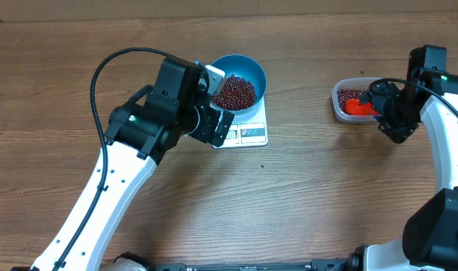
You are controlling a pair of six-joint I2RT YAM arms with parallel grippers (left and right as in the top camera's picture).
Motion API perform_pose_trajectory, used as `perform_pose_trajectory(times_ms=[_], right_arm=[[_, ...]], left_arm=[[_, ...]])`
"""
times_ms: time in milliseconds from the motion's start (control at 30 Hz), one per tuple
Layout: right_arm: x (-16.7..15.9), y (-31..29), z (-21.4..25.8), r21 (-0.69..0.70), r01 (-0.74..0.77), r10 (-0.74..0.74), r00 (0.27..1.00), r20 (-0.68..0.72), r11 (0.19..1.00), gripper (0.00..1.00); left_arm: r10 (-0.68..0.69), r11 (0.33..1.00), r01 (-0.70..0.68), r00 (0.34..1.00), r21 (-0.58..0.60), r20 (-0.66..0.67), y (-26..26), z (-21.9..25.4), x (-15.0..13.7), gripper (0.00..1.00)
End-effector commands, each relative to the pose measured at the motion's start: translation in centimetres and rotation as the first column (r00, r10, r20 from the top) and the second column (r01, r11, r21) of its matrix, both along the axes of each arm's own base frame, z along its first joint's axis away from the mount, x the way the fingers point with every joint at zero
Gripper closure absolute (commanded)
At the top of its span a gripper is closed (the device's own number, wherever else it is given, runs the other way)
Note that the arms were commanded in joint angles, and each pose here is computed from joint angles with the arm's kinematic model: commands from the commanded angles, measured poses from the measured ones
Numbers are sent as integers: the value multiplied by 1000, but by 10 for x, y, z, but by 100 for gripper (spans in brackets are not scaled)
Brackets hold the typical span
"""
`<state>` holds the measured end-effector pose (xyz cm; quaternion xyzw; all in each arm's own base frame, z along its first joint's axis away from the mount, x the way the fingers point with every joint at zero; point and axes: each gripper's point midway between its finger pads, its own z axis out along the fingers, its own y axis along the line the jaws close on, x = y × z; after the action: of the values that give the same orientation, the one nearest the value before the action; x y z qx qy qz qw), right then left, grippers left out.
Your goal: Scoop item into bowl and weigh 150g on scale
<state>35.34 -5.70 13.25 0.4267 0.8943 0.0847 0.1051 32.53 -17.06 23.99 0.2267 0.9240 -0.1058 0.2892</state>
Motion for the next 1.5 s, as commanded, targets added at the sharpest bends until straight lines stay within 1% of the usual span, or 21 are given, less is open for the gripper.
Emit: perform_pose_trajectory(times_ms=[0, 133, 300, 400, 467, 533, 567, 700, 767, 833, 933, 1000, 1033, 1100, 1133, 1200, 1233, 1333, 1467], right_arm=[[0, -5, 8, -21, 11, -11, 1000, 18, 1000, 0], [-8, -8, 6, -43, 17, -18, 1000, -15, 999, 0], [-24, -24, 5, -139, 35, -47, 995, -84, 990, 0], [-29, -26, 12, -154, 36, -51, 994, -92, 987, 0], [-31, -25, 21, -157, 36, -49, 996, -77, 987, 0], [-29, -24, 36, -172, 4, -11, 999, -41, 985, 0], [-28, -21, 53, -192, -33, 35, 999, 7, 981, 0], [-28, -7, 93, -252, -119, 155, 979, 130, 961, 0], [-30, 7, 114, -283, -185, 244, 951, 191, 941, 0], [-35, 26, 133, -313, -260, 343, 906, 249, 914, 0], [-44, 59, 155, -338, -392, 495, 810, 315, 856, 0], [-55, 86, 166, -334, -484, 583, 731, 353, 809, 0], [-64, 102, 171, -328, -538, 629, 681, 374, 777, 0], [-77, 122, 178, -324, -596, 678, 621, 394, 735, 0], [-90, 135, 182, -332, -630, 709, 579, 403, 702, 0], [-101, 145, 184, -329, -659, 731, 549, 404, 677, 0], [-106, 148, 183, -317, -669, 734, 547, 402, 672, 0], [-120, 150, 174, -283, -701, 750, 557, 356, 655, 0], [-123, 150, 167, -264, -711, 753, 570, 328, 652, 0]], left_arm=[[-20, 1000, 20, 1000, -3, 6, -2, 2, 1, 0], [-20, 1000, 20, 1000, -3, 6, -2, 2, 1, 0], [-21, 1000, 21, 1000, -3, 6, -2, 2, 1, 0], [-20, 1000, 20, 1000, -3, 6, -2, 2, 1, 0], [-20, 1000, 20, 1000, -3, 6, -2, 2, 1, 0], [-20, 1000, 20, 1000, -3, 6, -2, 2, 1, 0], [-21, 1000, 21, 1000, -3, 6, -2, 2, 1, 0], [-21, 1000, 21, 1000, -3, 6, -2, 2, 1, 0], [-21, 1000, 21, 1000, -3, 6, -2, 2, 1, 0], [-20, 1000, 20, 1000, -3, 6, -2, 2, 1, 0], [-21, 1000, 21, 1000, -3, 6, -2, 2, 1, 0], [-20, 1000, 20, 1000, -3, 6, -2, 2, 1, 0], [-21, 1000, 21, 1000, -3, 6, -2, 2, 1, 0], [-21, 1000, 21, 1000, -3, 6, -2, 2, 1, 0], [-21, 1000, 21, 1000, -3, 6, -2, 2, 1, 0], [-21, 1000, 21, 1000, -3, 6, -2, 2, 1, 0], [-20, 1000, 20, 1000, -3, 6, -2, 2, 1, 0], [-20, 1000, 20, 1000, -3, 6, -2, 2, 1, 0], [-21, 1000, 21, 1000, -3, 6, -2, 2, 1, 0]])
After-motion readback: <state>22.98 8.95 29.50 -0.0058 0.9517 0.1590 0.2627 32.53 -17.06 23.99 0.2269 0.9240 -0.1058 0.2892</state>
